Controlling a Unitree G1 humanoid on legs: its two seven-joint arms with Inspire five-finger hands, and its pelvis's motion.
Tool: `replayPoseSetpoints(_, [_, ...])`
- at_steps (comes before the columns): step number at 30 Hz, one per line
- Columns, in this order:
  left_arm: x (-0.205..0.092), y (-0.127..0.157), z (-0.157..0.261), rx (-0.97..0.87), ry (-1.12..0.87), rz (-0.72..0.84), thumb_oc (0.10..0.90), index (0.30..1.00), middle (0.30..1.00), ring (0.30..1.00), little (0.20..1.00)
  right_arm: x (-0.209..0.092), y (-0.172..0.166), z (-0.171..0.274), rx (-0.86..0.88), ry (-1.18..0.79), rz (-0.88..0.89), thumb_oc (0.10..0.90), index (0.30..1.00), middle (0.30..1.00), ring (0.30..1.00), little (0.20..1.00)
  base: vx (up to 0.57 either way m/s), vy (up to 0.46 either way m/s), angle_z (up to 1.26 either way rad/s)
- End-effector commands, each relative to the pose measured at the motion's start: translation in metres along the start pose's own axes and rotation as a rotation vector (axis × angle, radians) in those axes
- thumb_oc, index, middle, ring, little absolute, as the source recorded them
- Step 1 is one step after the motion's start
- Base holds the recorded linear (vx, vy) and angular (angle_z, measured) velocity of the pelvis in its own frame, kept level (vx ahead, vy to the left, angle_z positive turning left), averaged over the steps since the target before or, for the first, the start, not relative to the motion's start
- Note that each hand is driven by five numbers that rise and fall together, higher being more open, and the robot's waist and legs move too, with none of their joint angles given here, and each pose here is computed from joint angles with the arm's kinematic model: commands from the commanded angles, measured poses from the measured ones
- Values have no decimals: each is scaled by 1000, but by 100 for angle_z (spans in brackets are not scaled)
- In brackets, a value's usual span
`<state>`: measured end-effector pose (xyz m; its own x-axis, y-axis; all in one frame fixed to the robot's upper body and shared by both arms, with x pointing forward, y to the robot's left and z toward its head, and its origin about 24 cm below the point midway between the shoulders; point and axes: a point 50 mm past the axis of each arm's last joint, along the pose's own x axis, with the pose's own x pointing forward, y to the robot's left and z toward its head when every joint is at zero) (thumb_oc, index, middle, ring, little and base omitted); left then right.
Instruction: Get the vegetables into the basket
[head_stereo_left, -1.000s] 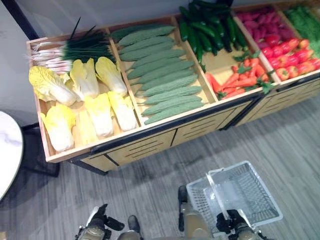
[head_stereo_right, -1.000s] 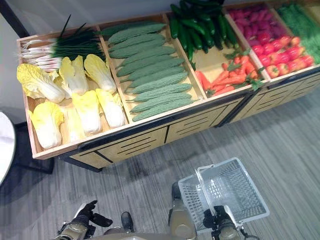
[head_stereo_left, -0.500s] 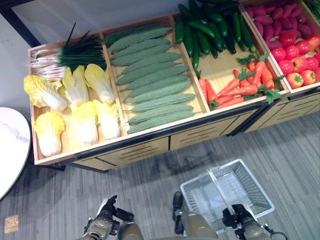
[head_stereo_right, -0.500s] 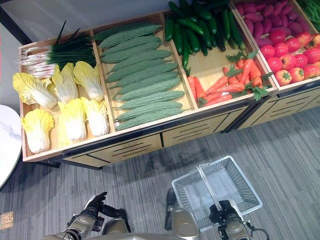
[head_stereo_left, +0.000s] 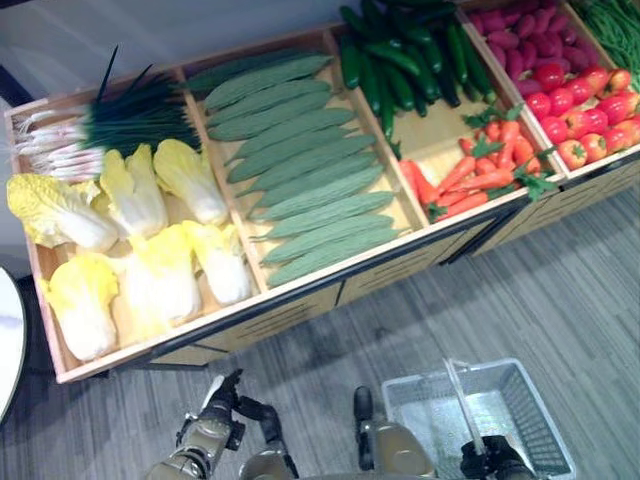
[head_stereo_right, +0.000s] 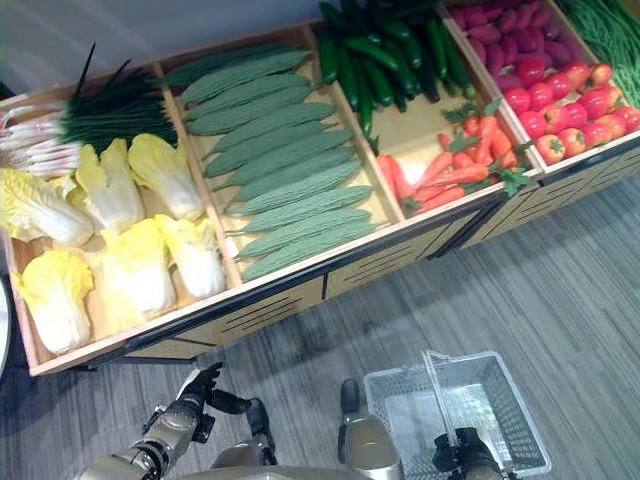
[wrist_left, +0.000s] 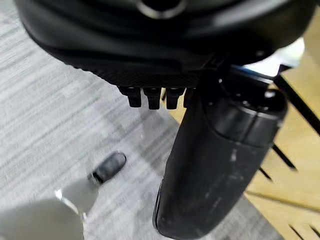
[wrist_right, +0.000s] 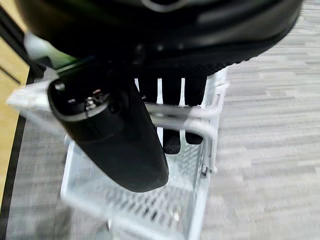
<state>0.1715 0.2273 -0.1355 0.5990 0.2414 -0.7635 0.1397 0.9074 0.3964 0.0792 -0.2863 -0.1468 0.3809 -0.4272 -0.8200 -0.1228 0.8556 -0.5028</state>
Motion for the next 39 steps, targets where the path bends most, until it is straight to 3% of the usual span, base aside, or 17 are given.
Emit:
replayPoseSetpoints(1, [-5,30,-25,29,51,88,900,1000,1000,1000,1000,-1,9,9,-12,-46,19,400,300,300,300,300,41,77,-37])
replayPoseSetpoints(6, [-9,41,-41,-66,112,162,900,1000,1000,1000,1000,-3,17,2,-30,-27,41,400,300,300,300,300,44,10,-12])
replayPoseSetpoints(12, [-20,67,-70,-386,262,431,900,1000,1000,1000,1000,-5,24,-4,-46,-6,42,400,300,300,300,300,-6,-62,9])
replayPoseSetpoints(15, [-35,92,-96,-537,386,637,900,1000,1000,1000,1000,-6,25,-5,-83,-15,42,400,300,300,300,300,0,-55,3])
replayPoseSetpoints(16, [-49,119,-111,-579,449,800,900,1000,1000,1000,1000,-7,26,-6,-106,-24,45,400,300,300,300,300,1,-40,-3])
replayPoseSetpoints(20, [-64,149,-120,-572,490,949,900,1000,1000,1000,1000,-6,23,-6,-124,-40,44,400,300,300,300,300,-2,-31,-5])
replayPoseSetpoints(22, [-72,184,-108,-547,434,1084,900,1000,1000,1000,1000,-6,21,-5,-145,-55,39,400,300,300,300,300,-21,-18,-9])
replayPoseSetpoints(24, [-72,184,-108,-547,434,1086,900,1000,1000,1000,1000,-6,21,-5,-144,-56,40,400,300,300,300,300,0,0,0])
replayPoseSetpoints(26, [-75,216,-84,-560,309,1212,900,1000,1000,1000,1000,-6,18,-8,-157,-54,29,400,300,300,300,300,-37,1,-2])
replayPoseSetpoints(27, [-75,238,-51,-549,150,1289,900,1000,1000,1000,1000,-7,17,-11,-163,-46,24,400,300,300,300,300,-40,5,2])
replayPoseSetpoints(30, [-77,254,5,-553,-150,1344,900,1000,1000,1000,1000,-8,17,-19,-156,-18,19,400,300,300,300,300,-21,7,9])
replayPoseSetpoints(32, [-97,238,90,-601,-628,1313,900,1000,1000,1000,1000,-11,16,-29,-128,22,6,400,300,300,300,300,-18,-16,13])
replayPoseSetpoints(36, [-103,210,120,-585,-813,1159,900,1000,1000,1000,1000,-11,13,-33,-101,46,1,400,300,300,300,300,-11,-10,5])
replayPoseSetpoints(37, [-105,189,140,-603,-950,992,900,1000,1000,1000,1000,-9,11,-29,-104,38,4,400,300,300,300,300,0,0,0])
replayPoseSetpoints(38, [-105,189,140,-604,-950,990,900,1000,1000,1000,1000,-9,11,-29,-104,39,4,400,300,300,300,300,0,0,0])
replayPoseSetpoints(39, [-105,180,149,-619,-1002,889,900,1000,1000,1000,1000,-8,10,-26,-106,27,4,400,300,300,300,300,-5,10,-3])
